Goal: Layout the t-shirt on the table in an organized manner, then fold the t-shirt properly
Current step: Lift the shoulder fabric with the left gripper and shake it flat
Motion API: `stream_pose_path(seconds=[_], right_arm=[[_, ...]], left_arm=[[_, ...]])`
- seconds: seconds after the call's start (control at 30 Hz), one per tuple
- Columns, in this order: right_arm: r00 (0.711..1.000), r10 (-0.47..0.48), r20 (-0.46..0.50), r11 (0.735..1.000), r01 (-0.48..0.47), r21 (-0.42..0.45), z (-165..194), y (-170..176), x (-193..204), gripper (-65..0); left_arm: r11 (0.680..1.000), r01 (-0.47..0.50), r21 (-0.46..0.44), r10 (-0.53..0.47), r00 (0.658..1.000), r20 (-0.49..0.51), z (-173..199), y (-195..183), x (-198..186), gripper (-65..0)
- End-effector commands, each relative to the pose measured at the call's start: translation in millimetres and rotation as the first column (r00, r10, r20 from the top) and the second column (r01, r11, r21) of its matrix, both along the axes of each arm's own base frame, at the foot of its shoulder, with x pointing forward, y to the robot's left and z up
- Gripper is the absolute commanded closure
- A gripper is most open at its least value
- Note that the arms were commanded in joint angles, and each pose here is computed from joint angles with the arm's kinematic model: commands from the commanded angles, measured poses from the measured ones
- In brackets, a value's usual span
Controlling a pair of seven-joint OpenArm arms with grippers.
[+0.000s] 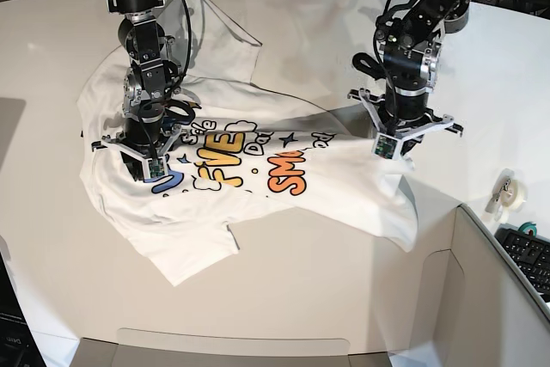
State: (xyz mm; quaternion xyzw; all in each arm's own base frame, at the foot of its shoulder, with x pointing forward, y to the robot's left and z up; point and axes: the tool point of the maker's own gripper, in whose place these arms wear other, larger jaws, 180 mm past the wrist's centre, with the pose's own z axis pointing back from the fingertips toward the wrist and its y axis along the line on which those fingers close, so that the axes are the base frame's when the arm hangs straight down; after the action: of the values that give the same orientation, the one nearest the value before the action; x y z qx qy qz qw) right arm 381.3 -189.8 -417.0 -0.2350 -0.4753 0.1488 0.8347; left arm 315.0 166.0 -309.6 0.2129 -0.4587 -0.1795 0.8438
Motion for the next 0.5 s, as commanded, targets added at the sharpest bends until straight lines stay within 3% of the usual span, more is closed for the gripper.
stream_pose_path(seconds=[0.0,0.13,0.27,0.47], right_arm=[[0.964,-0.025,-0.264,0.999,0.034,0.031,-58.0,-2.5,-44.9,-5.2],[0.964,-0.025,-0.264,0.999,0.034,0.031,-58.0,-2.5,-44.9,-5.2],[0.964,-0.025,-0.264,0.999,0.034,0.031,-58.0,-2.5,-44.9,-5.2],[0.964,-0.025,-0.266,0.999,0.034,0.031,-58.5,-2.5,-45.6,-5.2]], left_arm=[[0.998,0.021,0.063,-0.026,0.996,0.083,17.8,-0.5,7.1,0.0],[0.96,0.08,0.268,-0.123,0.981,0.151,26.1,-10.4,0.7,0.0],[0.884,0.151,0.442,-0.241,0.958,0.155,23.3,-17.2,-9.1,-0.1],[0.823,0.268,0.501,-0.29,0.956,-0.035,-43.3,-20.8,-38.4,-0.2]])
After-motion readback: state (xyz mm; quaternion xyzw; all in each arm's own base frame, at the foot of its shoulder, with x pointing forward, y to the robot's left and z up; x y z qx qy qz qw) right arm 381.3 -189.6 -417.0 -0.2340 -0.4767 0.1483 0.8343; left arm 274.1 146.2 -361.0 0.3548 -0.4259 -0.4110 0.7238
